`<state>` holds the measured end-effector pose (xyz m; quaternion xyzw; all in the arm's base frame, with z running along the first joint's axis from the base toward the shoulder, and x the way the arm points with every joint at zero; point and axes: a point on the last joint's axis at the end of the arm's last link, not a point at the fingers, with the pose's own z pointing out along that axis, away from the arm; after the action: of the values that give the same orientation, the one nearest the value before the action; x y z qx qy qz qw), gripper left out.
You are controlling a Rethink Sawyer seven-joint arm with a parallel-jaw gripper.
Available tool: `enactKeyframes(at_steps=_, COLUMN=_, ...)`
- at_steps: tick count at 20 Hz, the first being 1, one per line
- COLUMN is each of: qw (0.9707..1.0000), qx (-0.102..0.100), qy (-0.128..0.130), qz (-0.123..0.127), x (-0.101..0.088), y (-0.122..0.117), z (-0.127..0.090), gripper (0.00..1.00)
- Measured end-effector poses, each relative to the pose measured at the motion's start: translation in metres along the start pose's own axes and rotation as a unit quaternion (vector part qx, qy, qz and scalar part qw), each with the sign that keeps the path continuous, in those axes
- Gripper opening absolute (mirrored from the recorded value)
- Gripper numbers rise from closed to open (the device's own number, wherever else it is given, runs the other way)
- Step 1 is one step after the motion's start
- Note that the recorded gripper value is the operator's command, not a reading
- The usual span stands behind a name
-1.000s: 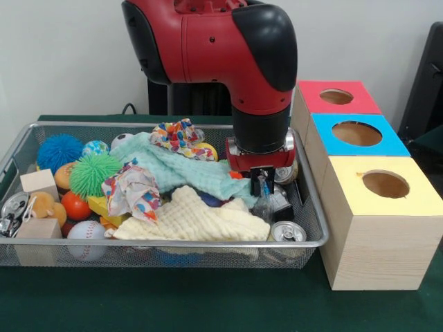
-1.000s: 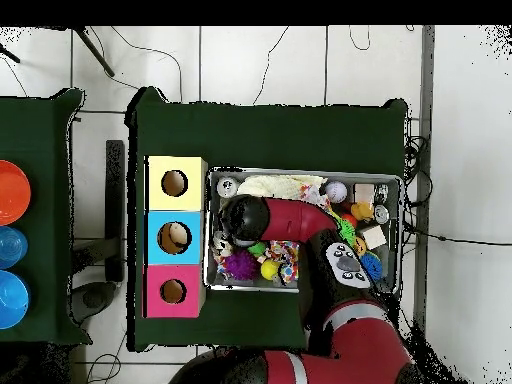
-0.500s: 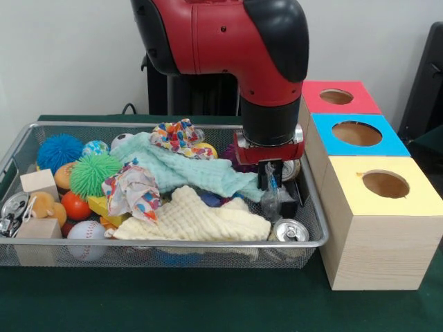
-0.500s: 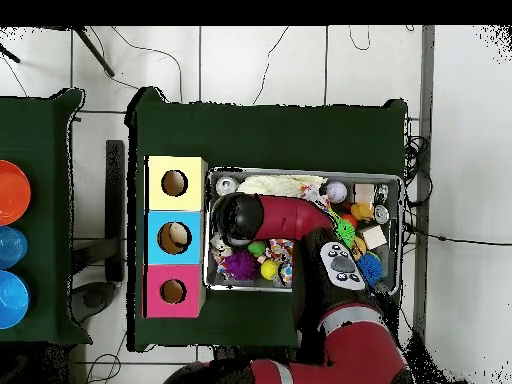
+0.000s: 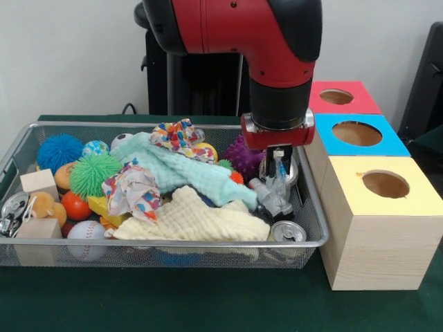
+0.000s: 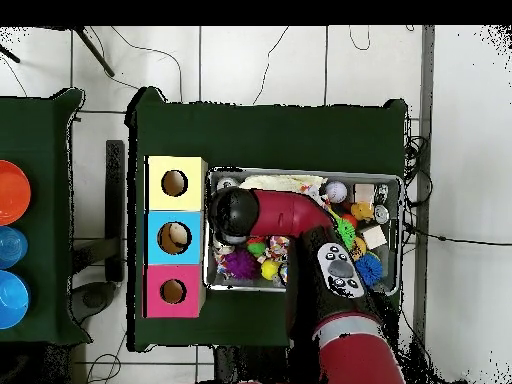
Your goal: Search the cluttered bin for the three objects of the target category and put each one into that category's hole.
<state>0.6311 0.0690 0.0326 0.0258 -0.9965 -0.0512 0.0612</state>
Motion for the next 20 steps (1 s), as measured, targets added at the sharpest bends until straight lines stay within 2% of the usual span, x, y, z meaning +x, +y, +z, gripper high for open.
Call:
enactKeyframes(at_steps=13, qw=0.9994, qx=-0.007, qy=-0.030, qz=0.018, x=-0.014, y=0.009, z=-0.042, gripper=0.00)
enactKeyframes(at_steps=20, qw=0.9994, qx=-0.008, qy=-0.025, qz=0.022, x=-0.004, y=0.021, z=-0.048, gripper=0.00)
